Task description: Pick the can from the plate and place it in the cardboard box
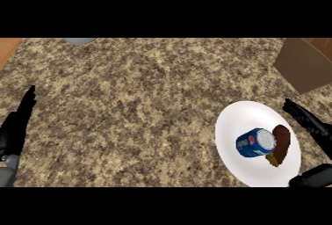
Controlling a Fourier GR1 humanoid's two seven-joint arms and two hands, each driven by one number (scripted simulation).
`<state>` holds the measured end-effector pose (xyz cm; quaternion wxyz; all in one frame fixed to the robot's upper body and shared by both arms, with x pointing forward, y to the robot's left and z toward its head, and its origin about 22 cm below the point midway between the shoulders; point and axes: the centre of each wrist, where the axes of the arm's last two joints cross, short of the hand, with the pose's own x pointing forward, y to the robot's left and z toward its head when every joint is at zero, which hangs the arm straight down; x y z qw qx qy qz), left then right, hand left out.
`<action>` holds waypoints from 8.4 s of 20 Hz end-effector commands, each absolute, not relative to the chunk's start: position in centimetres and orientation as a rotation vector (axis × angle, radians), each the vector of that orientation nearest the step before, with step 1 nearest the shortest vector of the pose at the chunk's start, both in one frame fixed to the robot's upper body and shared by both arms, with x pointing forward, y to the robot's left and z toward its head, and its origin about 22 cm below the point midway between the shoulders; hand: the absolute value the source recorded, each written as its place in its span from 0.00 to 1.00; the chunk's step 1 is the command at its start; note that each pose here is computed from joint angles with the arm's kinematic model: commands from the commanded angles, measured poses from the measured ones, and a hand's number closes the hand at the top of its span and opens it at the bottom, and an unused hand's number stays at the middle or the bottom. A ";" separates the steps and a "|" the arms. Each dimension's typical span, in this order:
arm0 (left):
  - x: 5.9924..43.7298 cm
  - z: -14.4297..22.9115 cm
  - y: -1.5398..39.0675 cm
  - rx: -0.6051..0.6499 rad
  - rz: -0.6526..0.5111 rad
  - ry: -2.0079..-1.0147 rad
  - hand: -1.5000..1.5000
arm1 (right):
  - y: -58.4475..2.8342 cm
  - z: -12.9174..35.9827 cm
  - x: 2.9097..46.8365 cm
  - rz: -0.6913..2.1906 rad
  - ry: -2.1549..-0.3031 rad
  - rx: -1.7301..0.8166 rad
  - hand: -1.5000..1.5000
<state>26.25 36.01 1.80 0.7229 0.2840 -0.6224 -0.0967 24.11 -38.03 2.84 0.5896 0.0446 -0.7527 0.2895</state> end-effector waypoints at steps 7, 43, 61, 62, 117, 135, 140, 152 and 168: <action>26.1 1.0 36.2 0.649 -0.233 -1.368 0.50 | -41.2 9.2 27.7 1.232 -1.635 -0.191 0.00; 25.7 1.4 34.6 0.625 -0.204 -1.370 0.50 | -26.6 9.3 30.0 1.657 -1.212 -0.099 0.00; 26.7 1.6 36.0 0.639 -0.210 -1.354 0.50 | -24.8 6.8 28.9 1.753 -1.045 -0.185 0.00; 25.2 1.7 36.9 0.640 -0.209 -1.373 0.50 | -23.9 5.6 28.1 1.754 -1.053 -0.198 0.00; 28.6 1.5 34.4 0.610 -0.257 -1.410 0.50 | -49.2 23.1 38.0 0.548 -1.568 -0.924 1.00; 28.9 2.6 33.3 0.573 -0.281 -1.435 0.50 | -44.9 17.9 40.9 0.398 -1.346 -0.857 0.00; 29.5 3.2 32.7 0.579 -0.281 -1.448 0.50 | -43.8 15.7 41.2 0.378 -1.418 -0.810 0.00; 28.7 2.0 32.8 0.584 -0.255 -1.425 0.50 | -48.1 19.2 38.9 -0.014 -1.719 -0.792 0.00; 27.1 2.3 34.9 0.619 -0.229 -1.415 0.50 | -59.8 19.1 26.3 -0.134 -1.719 -0.803 0.00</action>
